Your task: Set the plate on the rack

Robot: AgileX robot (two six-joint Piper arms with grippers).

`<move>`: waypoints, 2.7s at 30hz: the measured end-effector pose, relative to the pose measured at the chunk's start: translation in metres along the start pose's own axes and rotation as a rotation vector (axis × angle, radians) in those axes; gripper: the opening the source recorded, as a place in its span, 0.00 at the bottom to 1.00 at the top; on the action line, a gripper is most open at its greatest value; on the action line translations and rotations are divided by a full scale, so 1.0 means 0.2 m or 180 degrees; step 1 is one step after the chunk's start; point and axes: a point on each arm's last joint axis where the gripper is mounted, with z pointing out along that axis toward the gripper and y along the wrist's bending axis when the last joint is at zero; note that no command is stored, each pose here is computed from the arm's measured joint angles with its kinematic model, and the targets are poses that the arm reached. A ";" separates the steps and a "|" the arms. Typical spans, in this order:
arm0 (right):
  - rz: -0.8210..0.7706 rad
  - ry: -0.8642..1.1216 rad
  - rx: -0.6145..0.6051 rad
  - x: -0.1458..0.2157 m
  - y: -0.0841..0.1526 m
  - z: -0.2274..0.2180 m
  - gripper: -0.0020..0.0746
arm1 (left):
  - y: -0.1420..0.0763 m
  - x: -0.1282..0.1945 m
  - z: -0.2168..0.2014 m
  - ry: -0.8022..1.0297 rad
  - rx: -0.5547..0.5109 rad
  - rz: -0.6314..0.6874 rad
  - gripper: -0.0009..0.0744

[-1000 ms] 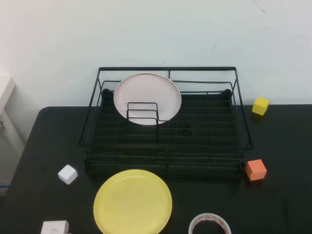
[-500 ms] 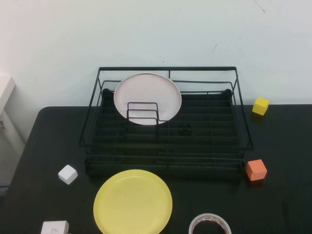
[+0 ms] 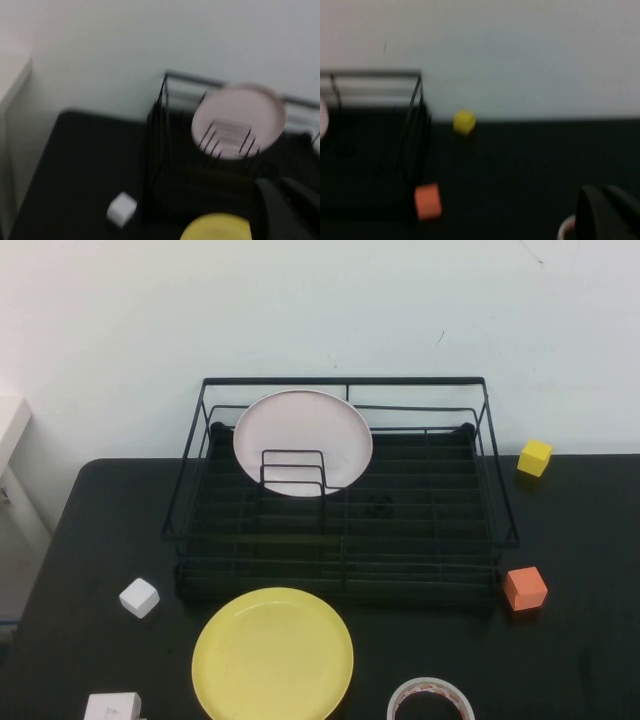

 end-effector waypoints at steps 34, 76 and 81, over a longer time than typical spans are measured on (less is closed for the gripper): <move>-0.0433 0.2146 -0.3302 0.48 0.91 0.81 0.02 | 0.03 0.19 0.15 0.0793 -0.0031 -0.0768 0.01; 0.0958 0.3295 -0.2574 0.88 1.34 1.43 0.45 | 0.03 0.19 0.15 0.0776 -0.0013 -0.0827 0.01; 0.1010 0.3388 -0.2602 0.92 1.34 1.43 0.15 | 0.02 0.19 0.15 0.0774 0.0016 -0.0913 0.01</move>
